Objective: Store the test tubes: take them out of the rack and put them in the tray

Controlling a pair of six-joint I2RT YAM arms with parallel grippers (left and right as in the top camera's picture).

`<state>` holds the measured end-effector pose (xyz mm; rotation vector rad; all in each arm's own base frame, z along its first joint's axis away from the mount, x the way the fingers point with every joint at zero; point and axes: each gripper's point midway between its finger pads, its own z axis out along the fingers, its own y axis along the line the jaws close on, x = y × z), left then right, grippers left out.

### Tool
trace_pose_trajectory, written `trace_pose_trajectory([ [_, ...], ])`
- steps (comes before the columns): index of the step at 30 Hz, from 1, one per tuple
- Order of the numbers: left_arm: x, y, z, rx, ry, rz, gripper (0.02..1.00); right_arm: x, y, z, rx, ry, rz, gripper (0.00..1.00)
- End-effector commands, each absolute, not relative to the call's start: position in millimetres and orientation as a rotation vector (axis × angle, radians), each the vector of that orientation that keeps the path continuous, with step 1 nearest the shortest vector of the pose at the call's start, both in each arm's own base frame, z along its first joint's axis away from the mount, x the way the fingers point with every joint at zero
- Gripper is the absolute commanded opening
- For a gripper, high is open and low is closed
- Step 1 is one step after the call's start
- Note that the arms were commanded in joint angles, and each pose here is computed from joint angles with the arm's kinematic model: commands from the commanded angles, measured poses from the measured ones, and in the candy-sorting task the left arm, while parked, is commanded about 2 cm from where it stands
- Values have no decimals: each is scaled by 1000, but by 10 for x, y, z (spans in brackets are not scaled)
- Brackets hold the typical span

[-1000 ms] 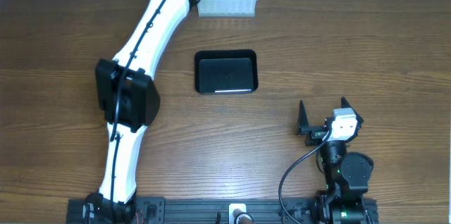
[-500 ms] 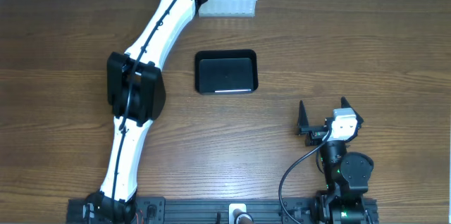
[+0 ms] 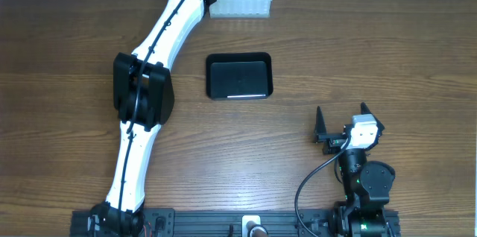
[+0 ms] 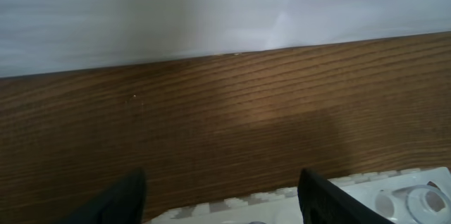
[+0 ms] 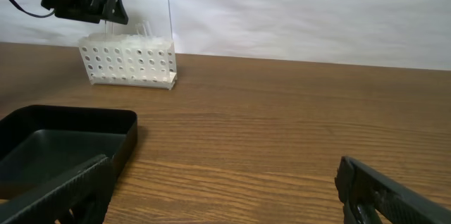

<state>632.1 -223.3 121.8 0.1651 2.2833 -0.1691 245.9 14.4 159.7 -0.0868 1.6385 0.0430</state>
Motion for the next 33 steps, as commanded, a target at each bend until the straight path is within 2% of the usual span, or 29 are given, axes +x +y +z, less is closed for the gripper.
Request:
trace_pose_trajectory([
  [1,6354,-2186,1082,169,2297,-142,684,2456,156,1579,-91,1638,53,991],
  [5,6350,-2188,1020,171,2307,-140,678,2456,156,1579,-91,1638,53,991],
  [9,6343,-2204,1004,174,2309,-140,590,2456,156,1579,-91,1638,53,991],
  [13,6343,-2204,1003,174,2310,-140,560,2456,156,1579,-91,1638,53,991],
  [18,6340,-2203,1001,175,2311,-140,384,2456,156,1579,-91,1638,53,993],
  [20,6340,-2203,1001,175,2311,-140,286,2456,156,1579,-91,1638,53,991],
  [23,6340,-2203,1001,174,2311,-140,213,2456,156,1579,-91,1638,53,993],
  [33,6362,-2221,1153,173,2292,-147,106,2456,156,1579,-91,1638,53,993],
])
